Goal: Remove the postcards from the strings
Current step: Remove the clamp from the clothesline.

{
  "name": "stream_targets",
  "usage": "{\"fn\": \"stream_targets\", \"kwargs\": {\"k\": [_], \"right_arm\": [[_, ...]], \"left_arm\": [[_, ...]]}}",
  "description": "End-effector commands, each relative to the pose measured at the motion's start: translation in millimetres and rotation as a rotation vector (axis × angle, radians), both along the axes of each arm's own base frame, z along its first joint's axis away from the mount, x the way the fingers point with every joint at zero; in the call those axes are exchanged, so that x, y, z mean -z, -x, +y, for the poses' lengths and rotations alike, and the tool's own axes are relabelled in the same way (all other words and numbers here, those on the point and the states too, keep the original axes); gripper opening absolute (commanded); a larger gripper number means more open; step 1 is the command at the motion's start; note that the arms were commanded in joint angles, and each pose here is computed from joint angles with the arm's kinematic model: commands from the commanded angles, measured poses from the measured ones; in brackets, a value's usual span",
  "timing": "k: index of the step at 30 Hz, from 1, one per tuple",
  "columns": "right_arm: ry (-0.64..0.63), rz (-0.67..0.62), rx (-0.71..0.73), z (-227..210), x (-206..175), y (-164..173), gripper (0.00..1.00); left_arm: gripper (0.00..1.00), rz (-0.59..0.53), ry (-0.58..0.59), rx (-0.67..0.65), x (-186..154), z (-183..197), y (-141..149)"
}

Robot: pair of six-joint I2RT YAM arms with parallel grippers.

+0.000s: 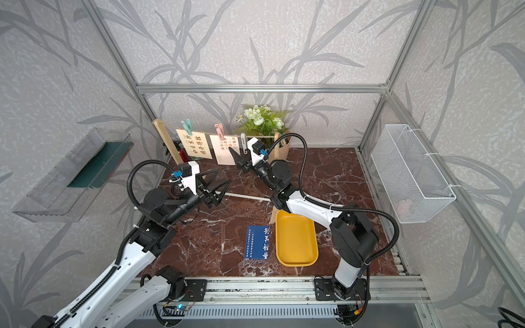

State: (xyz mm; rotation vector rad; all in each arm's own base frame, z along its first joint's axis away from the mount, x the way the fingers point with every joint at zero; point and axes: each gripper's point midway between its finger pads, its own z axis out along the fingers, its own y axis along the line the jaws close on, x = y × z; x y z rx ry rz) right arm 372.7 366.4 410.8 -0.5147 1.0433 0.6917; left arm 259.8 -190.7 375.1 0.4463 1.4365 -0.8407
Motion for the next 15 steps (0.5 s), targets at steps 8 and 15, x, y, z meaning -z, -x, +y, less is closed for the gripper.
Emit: {"fn": "stream_targets", "kwargs": {"k": [8, 15], "right_arm": [[-0.027, -0.057, -0.075, -5.1, -28.2, 19.8, 0.60], [-0.048, -0.025, -0.089, -11.4, -32.8, 16.4, 0.64]], "left_arm": [[0.77, -0.027, 0.017, 0.022, -6.4, -1.5, 4.8], [0.77, -0.027, 0.018, 0.032, -7.0, -2.9, 4.9]]}}
